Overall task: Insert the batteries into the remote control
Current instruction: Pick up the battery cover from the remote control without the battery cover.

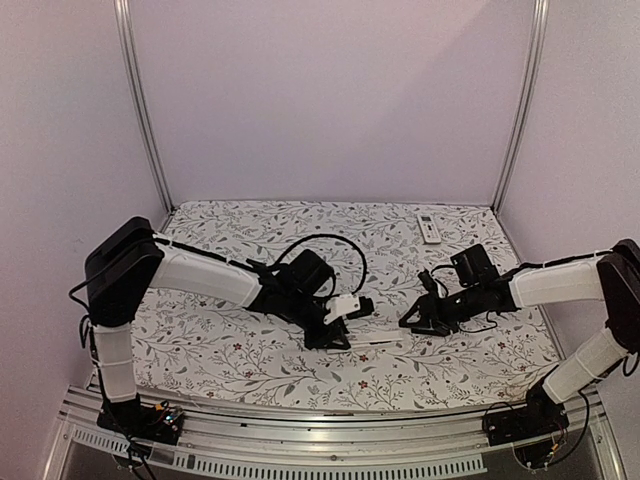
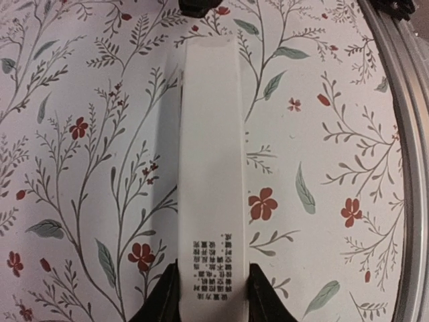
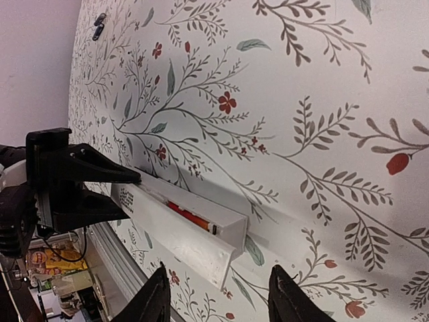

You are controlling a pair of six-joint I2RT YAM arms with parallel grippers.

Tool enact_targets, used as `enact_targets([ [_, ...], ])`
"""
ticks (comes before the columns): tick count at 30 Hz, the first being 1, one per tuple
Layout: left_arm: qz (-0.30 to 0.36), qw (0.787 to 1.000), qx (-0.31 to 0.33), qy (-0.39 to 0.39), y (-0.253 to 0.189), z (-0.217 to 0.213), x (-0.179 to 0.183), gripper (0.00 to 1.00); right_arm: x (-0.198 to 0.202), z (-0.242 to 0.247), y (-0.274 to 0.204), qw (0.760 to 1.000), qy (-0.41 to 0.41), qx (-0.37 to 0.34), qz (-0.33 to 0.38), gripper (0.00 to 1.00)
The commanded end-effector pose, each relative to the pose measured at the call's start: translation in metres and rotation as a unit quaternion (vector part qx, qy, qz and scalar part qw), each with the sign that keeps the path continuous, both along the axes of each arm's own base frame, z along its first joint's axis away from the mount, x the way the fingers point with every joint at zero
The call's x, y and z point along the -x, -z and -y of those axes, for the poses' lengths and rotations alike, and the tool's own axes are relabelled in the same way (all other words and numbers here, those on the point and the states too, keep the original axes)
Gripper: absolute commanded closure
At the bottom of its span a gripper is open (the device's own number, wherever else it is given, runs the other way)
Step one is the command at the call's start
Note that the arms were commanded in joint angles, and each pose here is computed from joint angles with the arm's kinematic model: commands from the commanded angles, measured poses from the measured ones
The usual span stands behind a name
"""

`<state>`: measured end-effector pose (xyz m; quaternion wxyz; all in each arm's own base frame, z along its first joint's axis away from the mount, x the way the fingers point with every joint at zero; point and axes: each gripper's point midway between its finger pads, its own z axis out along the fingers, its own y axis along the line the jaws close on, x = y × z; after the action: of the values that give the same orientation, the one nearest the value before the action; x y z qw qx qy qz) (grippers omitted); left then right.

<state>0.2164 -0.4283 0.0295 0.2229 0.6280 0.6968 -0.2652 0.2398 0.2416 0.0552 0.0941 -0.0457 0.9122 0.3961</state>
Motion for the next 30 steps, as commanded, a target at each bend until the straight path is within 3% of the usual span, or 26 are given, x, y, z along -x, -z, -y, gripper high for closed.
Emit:
enact_targets([
  [1, 0.052, 0.998, 0.02, -0.005, -0.02, 0.006, -0.006, 0.85, -0.002, -0.009, -0.005, 0.999, -0.021, -0.024, 0.003, 0.51],
  [17, 0.083, 0.997, 0.005, -0.007, -0.015, 0.005, -0.002, 0.85, 0.006, -0.018, 0.002, 0.993, -0.061, -0.096, -0.027, 0.73],
  [30, 0.102, 0.994, 0.028, -0.004, -0.024, 0.011, -0.002, 0.86, 0.008, -0.018, -0.004, 0.988, -0.062, -0.134, -0.045, 0.79],
])
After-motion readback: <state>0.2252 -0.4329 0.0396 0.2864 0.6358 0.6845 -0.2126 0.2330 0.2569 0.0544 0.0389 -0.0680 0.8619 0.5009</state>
